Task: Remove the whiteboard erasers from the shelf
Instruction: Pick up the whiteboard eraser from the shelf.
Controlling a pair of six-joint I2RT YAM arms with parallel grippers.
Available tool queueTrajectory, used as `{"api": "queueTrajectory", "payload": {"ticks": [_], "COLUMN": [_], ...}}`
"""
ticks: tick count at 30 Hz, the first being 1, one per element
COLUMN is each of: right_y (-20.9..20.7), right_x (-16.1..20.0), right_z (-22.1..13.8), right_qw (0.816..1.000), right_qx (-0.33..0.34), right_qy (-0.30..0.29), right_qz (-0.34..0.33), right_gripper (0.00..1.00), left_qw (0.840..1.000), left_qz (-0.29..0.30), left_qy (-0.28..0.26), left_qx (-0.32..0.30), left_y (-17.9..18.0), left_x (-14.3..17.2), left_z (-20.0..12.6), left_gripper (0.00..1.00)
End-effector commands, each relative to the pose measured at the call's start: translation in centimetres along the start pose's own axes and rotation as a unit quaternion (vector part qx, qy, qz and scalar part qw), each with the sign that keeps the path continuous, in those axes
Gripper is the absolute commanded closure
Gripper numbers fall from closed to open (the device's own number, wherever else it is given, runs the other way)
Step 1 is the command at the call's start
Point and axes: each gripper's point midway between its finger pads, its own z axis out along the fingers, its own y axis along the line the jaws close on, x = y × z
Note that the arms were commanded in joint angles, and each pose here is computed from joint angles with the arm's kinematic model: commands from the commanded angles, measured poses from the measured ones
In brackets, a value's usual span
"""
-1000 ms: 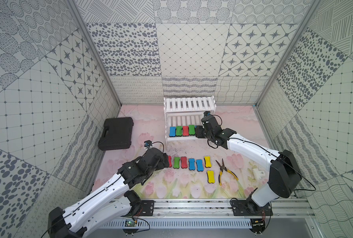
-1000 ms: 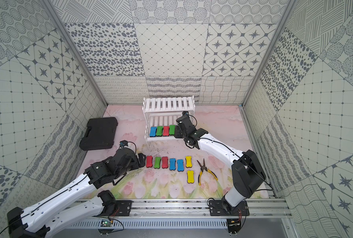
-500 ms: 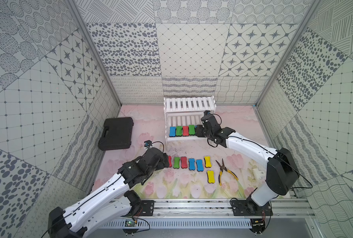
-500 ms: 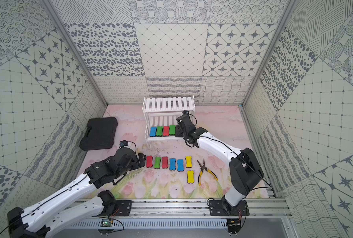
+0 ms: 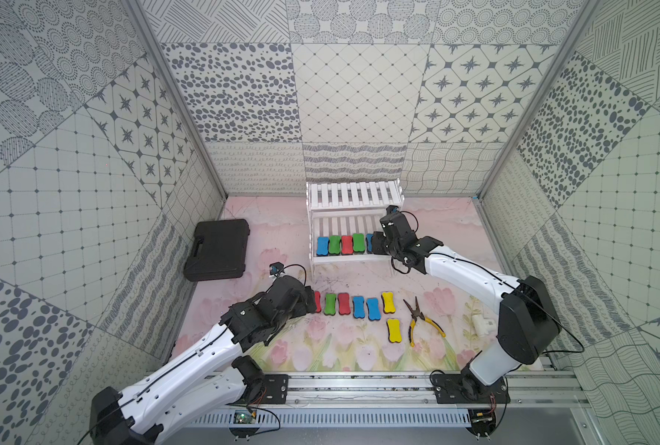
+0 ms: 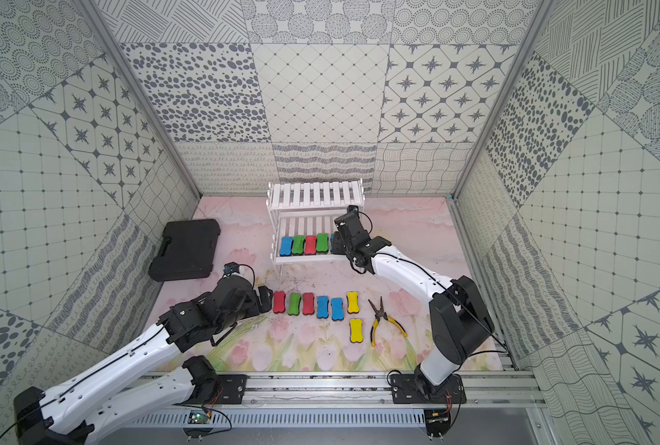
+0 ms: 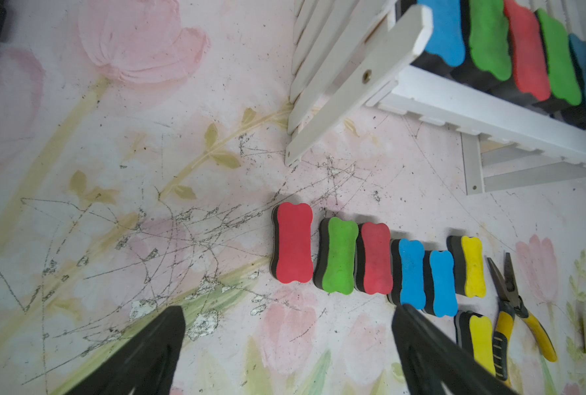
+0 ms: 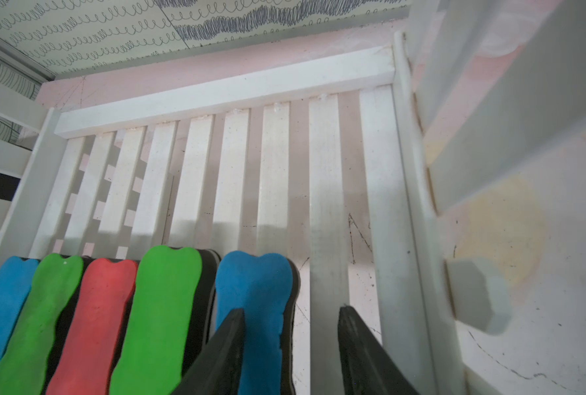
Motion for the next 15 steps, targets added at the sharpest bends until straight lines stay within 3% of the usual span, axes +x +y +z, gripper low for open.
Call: {"api": "queueTrajectory", "payload": {"ticks": [1,7,15], "right_y": [0.1,1.4,1.4], "right_x": [-0.7,-1.2,-0.7], "right_z": [-0.8,-1.4,-1.1], "right_qw": [1.0,0.999,0.999], "right_qx": [-0.009,-0.026,-0.011], "right_qy": [-0.008,-0.014,-0.012], "right_qz": [-0.006,-0.022,-0.035], "right_gripper": [0.5,0.4,0.4], "left_qw": [1.0,1.0,1.0], "left_qz": [-0.001,-0.001,-0.002], "left_qy": [0.006,0.005,0.008], "left_qx": [-0.005,-0.004,-0.006], "left_y": [0.2,0.1,0.1], "left_x": [0.1,0.0,0.1], "left_z": [0.0,0.1,0.2], "left_gripper": [0.0,0.01,0.01]}}
